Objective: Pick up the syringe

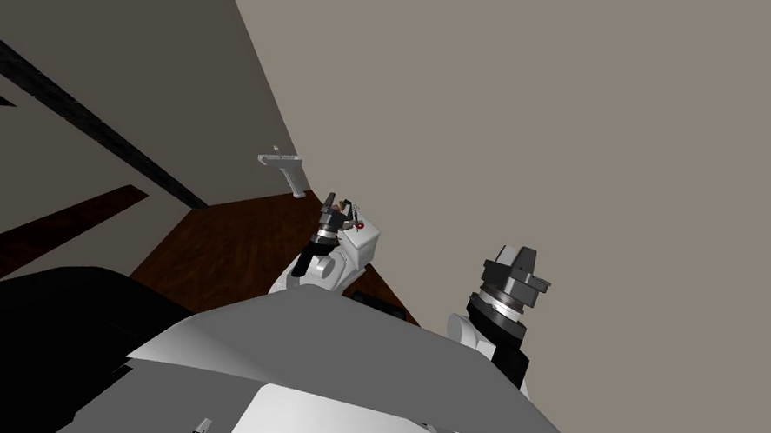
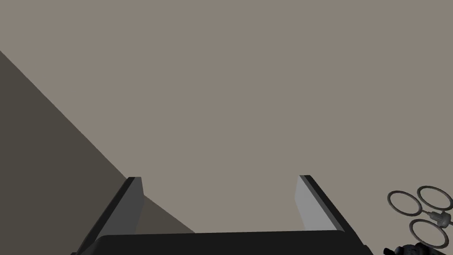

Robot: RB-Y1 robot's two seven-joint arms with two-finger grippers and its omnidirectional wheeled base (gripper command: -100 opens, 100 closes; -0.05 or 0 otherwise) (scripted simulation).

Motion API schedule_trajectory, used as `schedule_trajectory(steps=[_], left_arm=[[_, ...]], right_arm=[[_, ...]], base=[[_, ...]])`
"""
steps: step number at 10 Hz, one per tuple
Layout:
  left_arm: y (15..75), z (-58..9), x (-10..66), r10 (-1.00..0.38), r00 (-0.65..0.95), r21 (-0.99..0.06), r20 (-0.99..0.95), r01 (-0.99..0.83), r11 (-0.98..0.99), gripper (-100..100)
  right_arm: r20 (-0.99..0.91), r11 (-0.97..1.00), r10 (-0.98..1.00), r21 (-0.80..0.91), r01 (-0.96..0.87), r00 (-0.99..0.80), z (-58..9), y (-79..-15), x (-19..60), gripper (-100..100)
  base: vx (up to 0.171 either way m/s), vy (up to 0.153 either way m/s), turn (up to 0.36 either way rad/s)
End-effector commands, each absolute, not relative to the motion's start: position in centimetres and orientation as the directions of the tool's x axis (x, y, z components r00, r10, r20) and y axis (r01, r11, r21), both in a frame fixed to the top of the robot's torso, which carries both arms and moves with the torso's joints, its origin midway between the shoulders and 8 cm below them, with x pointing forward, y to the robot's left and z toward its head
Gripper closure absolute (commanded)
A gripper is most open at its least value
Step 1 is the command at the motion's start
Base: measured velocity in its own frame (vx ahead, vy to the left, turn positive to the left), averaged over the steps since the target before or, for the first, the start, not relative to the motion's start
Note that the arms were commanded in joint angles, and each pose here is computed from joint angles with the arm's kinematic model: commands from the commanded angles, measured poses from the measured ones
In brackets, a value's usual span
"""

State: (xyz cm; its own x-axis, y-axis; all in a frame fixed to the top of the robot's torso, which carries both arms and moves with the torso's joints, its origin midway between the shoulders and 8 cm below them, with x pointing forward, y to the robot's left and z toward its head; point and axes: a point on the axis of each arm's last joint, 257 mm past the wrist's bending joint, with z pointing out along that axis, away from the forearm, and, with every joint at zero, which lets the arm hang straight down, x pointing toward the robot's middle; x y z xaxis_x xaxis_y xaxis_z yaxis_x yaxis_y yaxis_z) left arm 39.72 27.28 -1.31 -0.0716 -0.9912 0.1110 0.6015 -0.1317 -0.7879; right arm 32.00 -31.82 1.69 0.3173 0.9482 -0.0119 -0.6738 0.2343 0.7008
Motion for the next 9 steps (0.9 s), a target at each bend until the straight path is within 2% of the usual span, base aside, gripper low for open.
schedule_trajectory(steps=[1,9], left_arm=[[27.7,-2.2,40.4,-0.990,-0.076,-0.798,0.122,0.585,-0.144,-100],[30.7,-7.5,47.1,-0.955,-0.093,-0.845,0.283,0.447,-0.294,-100]], right_arm=[[-0.012,0.234,0.948,0.701,-0.674,0.317,1.7,-31.8,32.0,0],[-0.012,0.234,0.948,0.701,-0.674,0.317,1.7,-31.8,32.0,0]], base=[[-0.022,-0.026,0.015],[-0.035,-0.033,0.056]])
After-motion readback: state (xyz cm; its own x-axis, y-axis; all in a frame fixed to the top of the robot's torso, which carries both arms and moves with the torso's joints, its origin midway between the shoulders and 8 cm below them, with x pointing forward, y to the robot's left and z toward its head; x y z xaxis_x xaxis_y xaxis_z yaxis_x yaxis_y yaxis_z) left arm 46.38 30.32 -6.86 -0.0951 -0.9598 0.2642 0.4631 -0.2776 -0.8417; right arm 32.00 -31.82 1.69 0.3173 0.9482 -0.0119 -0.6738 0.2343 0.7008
